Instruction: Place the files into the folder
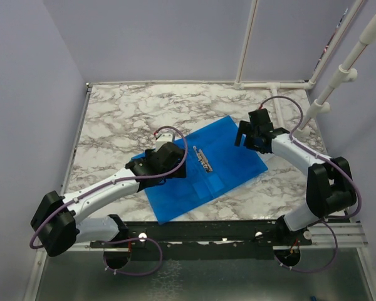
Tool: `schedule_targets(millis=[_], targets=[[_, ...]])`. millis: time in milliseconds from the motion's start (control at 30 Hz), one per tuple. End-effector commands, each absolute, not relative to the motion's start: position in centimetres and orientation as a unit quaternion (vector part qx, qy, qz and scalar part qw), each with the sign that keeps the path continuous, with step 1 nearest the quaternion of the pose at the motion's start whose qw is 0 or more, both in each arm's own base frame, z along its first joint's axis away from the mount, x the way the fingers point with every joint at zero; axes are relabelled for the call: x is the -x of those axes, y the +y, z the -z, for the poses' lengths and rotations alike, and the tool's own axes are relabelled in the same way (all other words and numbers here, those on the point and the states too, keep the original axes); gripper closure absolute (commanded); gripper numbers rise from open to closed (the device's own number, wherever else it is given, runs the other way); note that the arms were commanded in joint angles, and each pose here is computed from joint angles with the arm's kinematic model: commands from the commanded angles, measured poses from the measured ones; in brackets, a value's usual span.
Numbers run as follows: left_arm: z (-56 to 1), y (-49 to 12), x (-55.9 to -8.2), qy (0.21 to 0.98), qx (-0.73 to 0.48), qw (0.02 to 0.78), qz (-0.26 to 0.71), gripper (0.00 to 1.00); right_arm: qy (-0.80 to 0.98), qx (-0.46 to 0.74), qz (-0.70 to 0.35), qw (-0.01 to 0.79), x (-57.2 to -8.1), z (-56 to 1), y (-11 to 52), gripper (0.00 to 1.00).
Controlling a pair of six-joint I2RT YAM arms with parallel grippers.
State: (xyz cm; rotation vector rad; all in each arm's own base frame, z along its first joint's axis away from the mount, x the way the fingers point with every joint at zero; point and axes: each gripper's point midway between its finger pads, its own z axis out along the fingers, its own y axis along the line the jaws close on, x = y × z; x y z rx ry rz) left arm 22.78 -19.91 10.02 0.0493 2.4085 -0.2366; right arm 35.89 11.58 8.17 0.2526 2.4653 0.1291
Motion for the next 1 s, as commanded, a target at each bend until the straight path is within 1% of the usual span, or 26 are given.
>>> schedule_targets(millis=[0, 233, 633, 867, 967], targets=[[-13.2, -19.0, -23.5, 0.923, -0.032, 0.371, 0.096, 0.01, 0.941, -0.110, -0.047, 0.315, -35.7, -7.4, 9.2, 0.04], [-15.6, -17.4, -24.0, 0.912, -0.026, 0.395, 0.106, 0.01, 0.943, -0.142, -0.058, 0.295, -36.3, -5.8, 7.4, 0.03], [-14.6, -16.0, -23.7, 0.919, -0.021, 0.376, 0.114, 0.01, 0.946, -0.138, -0.161, 0.244, -33.7, -3.6, 11.1, 0.03], [-14.0, -16.1, -23.7, 0.921, -0.021, 0.369, 0.120, 0.01, 0.938, -0.126, -0.223, 0.234, -32.3, -4.0, 13.3, 0.03], [-13.7, -16.4, -23.7, 0.924, -0.024, 0.363, 0.122, 0.01, 0.939, -0.115, -0.230, 0.228, -31.8, -4.1, 14.4, 0.03]])
